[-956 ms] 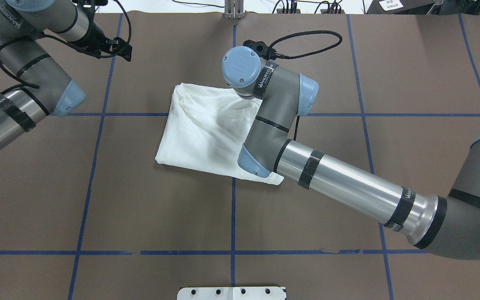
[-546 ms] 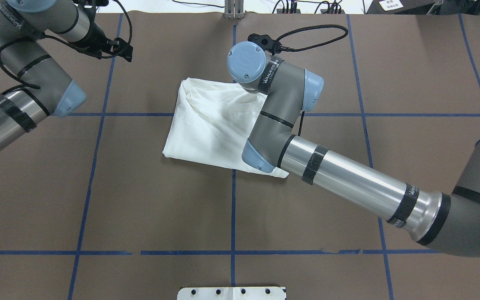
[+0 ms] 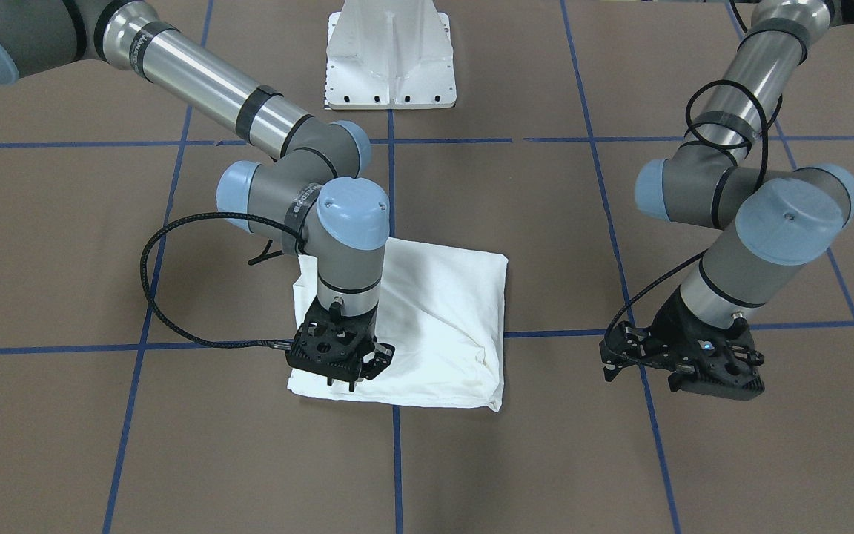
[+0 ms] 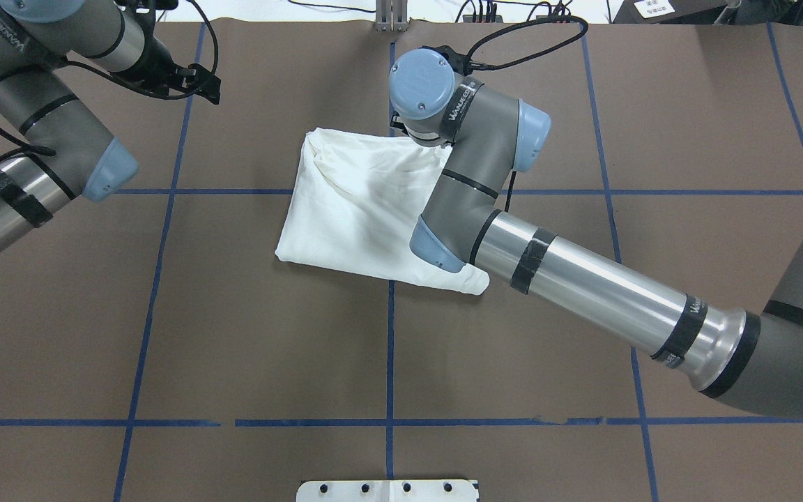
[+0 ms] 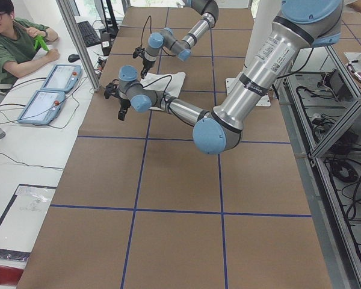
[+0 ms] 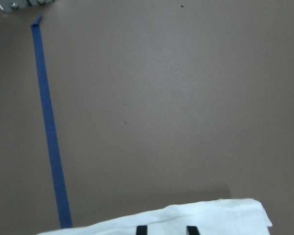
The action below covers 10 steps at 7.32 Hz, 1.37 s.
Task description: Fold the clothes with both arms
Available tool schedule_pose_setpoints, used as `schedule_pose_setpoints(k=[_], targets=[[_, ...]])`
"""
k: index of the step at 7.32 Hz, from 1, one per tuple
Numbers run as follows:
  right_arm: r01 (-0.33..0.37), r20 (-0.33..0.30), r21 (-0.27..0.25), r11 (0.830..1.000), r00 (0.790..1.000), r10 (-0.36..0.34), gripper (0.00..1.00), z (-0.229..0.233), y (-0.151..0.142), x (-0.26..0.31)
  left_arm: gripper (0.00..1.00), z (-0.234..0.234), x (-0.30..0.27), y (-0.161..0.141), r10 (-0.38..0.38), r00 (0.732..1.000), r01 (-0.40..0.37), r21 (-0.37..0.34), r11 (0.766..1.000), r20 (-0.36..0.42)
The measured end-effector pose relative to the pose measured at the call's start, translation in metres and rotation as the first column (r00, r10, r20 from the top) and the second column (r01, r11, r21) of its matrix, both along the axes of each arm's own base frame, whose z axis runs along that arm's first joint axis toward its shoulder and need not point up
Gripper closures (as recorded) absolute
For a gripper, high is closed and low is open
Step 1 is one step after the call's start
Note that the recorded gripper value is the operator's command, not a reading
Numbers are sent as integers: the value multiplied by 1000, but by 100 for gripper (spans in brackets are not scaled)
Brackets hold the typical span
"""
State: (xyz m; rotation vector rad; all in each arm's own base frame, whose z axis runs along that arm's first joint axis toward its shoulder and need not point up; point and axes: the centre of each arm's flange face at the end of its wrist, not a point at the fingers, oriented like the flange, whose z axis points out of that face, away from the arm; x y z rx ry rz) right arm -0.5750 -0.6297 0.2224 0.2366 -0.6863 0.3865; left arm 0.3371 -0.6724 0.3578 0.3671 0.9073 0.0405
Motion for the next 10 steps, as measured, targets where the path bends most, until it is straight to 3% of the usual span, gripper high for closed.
schedule_pose_setpoints(k=[2,4,7,9,10], targets=[[188,-6,-31,982,982,-189,0,-17,-23,61,0,4,-10,10,10,1000,-10,19,1000,1],[341,-22,-22,940,940,-342,0,-8,-30,138,0,22,-47,26,53,997,-57,72,996,50],[505,-41,36,862,863,-504,0,67,-24,275,0,59,-143,39,137,968,-166,130,978,210],[582,-51,70,810,813,-580,0,135,-14,365,0,104,-236,53,181,928,-229,116,966,324],[602,-45,79,795,799,-600,0,172,0,408,0,135,-286,66,202,917,-244,82,966,344]])
